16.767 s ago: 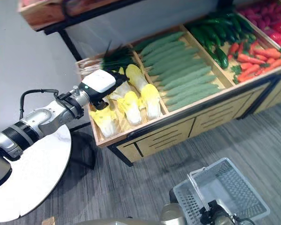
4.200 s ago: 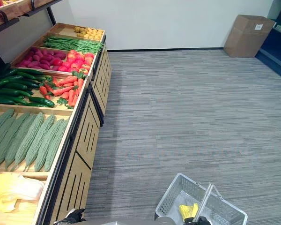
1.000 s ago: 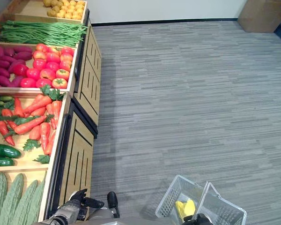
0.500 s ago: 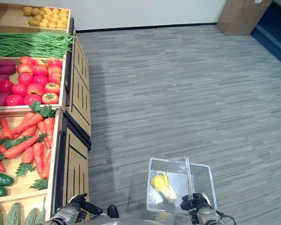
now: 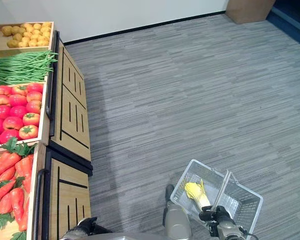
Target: Get the vegetables into the basket
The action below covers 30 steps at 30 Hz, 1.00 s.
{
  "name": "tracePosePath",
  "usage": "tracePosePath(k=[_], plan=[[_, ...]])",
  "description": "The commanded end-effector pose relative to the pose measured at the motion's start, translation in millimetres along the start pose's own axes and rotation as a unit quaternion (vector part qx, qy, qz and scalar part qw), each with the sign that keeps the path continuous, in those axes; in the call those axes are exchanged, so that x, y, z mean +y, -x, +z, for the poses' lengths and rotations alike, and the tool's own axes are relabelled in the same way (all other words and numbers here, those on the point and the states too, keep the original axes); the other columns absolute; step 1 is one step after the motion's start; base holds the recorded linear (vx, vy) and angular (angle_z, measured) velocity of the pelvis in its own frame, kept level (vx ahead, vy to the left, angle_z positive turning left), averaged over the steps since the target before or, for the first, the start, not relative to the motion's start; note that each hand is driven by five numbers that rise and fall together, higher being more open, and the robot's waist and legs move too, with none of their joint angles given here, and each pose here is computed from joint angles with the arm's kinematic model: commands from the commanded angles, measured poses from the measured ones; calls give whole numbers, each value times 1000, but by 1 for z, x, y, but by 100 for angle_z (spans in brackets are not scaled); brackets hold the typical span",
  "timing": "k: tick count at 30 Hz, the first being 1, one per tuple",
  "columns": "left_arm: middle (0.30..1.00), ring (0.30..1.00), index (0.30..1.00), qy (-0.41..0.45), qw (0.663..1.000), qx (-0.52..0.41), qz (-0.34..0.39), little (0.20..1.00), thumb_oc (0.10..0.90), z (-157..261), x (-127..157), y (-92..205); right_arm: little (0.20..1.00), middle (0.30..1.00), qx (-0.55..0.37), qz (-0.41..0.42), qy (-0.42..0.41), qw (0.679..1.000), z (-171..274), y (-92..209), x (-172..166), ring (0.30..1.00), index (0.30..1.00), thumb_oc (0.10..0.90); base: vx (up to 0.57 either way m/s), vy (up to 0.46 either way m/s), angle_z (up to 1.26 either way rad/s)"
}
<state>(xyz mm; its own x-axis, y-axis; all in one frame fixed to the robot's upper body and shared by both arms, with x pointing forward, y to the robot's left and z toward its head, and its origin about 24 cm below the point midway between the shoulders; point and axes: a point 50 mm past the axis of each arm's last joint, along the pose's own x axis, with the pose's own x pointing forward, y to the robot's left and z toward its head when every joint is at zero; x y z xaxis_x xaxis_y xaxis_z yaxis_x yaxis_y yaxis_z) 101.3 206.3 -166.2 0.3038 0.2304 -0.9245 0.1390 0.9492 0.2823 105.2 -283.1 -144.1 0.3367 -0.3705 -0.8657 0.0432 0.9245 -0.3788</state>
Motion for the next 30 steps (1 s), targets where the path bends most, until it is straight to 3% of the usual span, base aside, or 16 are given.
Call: tracePosePath(k=[1,16,30], plan=[[1000,1000,1000,-26,999,12,27,1000,900,-7,17,-1,300,300,58,-13,48,997,-40,5,-10,300,300,400,291,-158,34],[1000,1000,1000,-7,1000,-19,19,1000,900,16,10,-1,300,300,71,-23,51,996,-47,7,-25,300,300,400,257,-202,15],[1000,1000,1000,5,999,21,25,1000,900,-15,9,1,300,300,59,-12,99,993,-41,6,-19,300,300,400,323,106,-30]])
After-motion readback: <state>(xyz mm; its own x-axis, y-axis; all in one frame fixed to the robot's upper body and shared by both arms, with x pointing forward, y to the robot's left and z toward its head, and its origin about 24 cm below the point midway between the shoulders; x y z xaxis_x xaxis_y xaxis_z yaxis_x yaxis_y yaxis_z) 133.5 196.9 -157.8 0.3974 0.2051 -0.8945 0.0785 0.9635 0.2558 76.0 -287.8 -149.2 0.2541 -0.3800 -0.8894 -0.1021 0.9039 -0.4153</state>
